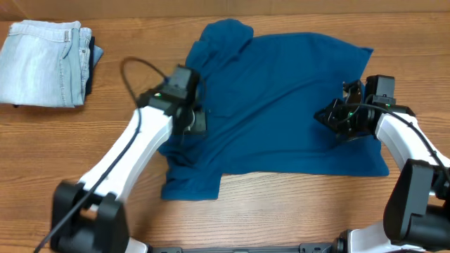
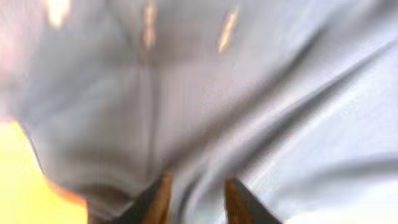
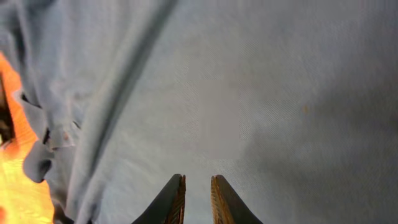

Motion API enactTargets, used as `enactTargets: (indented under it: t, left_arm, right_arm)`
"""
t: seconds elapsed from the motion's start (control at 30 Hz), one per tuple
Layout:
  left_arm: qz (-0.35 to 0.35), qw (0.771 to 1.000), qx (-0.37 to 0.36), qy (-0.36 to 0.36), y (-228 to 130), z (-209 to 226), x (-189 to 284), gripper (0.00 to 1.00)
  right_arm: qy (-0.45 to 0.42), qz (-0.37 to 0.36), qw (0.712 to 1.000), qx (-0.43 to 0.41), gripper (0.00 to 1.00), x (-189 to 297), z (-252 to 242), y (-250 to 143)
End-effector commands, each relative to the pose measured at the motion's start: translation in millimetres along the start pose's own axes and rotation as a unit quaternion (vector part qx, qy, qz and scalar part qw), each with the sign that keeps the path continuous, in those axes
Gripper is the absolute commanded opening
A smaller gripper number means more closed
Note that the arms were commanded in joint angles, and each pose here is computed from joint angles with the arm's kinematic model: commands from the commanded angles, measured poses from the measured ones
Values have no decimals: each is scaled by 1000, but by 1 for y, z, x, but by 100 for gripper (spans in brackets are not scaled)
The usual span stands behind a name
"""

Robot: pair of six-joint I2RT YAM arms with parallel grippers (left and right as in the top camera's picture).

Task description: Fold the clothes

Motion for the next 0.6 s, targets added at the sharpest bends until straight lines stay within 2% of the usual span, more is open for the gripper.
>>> enactTargets:
  t: [0.0, 0.03, 0.2, 0.33, 0.57]
  left_arm:
    - [-103, 993, -40, 34, 34, 11, 7, 42]
    - [-122, 991, -37, 37, 42, 14, 4, 47]
    - [-167, 984, -42, 39, 70, 29, -32, 55]
    - [-145, 988, -46, 26, 70, 39, -73, 54]
    - [-125, 991, -38, 17, 65, 50, -112, 52]
  right_arm:
    - [32, -13, 999, 24, 19, 5, 13, 3]
    - [35, -14, 999, 26, 19, 5, 14, 4]
    - [36, -13, 999, 25, 20, 5, 14, 4]
    - [44, -5, 999, 24, 20, 5, 15, 1]
    - [47, 10, 999, 25, 20, 3, 18, -4]
Point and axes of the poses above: each gripper's point midway between its finger pads, its own x axis back along the fingers, its own z axis along the line the jaws close on, y = z × x, the point moved 8 cm from there along x, back along the fingers, and after that the axes turned 10 degrees about -x, right-handed, at the moved point
